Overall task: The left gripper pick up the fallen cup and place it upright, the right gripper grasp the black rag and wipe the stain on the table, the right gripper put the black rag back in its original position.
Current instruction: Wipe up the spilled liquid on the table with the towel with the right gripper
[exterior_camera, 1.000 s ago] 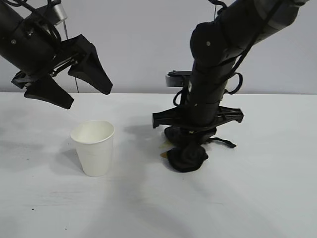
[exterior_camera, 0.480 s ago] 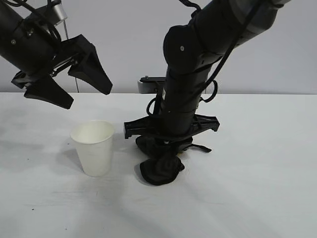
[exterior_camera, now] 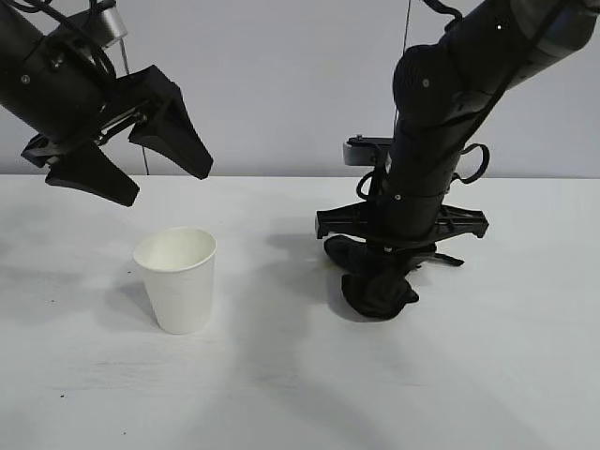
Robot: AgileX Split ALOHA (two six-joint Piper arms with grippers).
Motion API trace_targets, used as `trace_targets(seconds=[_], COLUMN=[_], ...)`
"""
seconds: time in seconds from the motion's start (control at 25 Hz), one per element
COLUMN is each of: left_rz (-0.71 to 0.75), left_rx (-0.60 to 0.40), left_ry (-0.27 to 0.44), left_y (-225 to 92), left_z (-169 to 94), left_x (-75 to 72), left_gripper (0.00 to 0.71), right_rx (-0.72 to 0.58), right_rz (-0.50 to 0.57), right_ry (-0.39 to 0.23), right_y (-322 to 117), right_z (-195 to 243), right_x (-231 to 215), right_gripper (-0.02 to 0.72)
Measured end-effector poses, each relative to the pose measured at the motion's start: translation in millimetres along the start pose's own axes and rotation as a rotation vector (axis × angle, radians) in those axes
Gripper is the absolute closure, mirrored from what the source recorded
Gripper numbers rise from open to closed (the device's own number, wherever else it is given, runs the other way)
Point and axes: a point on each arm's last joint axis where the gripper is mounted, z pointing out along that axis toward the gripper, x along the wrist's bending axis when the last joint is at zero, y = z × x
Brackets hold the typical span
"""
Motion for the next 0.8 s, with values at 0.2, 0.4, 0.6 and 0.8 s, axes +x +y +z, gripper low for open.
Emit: trace_targets(seconds=[0.2, 0.4, 0.6, 0.8], left_rz=[0.000, 0.000, 0.000, 0.000], left_rx=[0.002, 0.006, 0.007, 0.007], left_ry=[-0.002, -0.005, -0.005, -0.006], left_y=[-0.2, -0.5, -0.6, -0.6], left_z=[0.0, 0.0, 0.0, 0.0], left_x=[-0.1, -0.4, -0.5, -0.5], left_gripper=[0.016, 0.016, 0.016, 0.016], right_rx=[0.020, 0.022, 0.017, 0.018], right_rz=[-0.071, -0.113, -0.048, 0.040], right_ry=[0.071, 0.113, 0.099, 0.048], right_y=[-16.2, -27.2, -16.5, 0.0], right_z=[-4.1, -7.1, -4.1, 0.8], right_x=[47.2, 74.0, 50.3, -3.2], right_gripper=[0.585, 0.585, 0.585, 0.585])
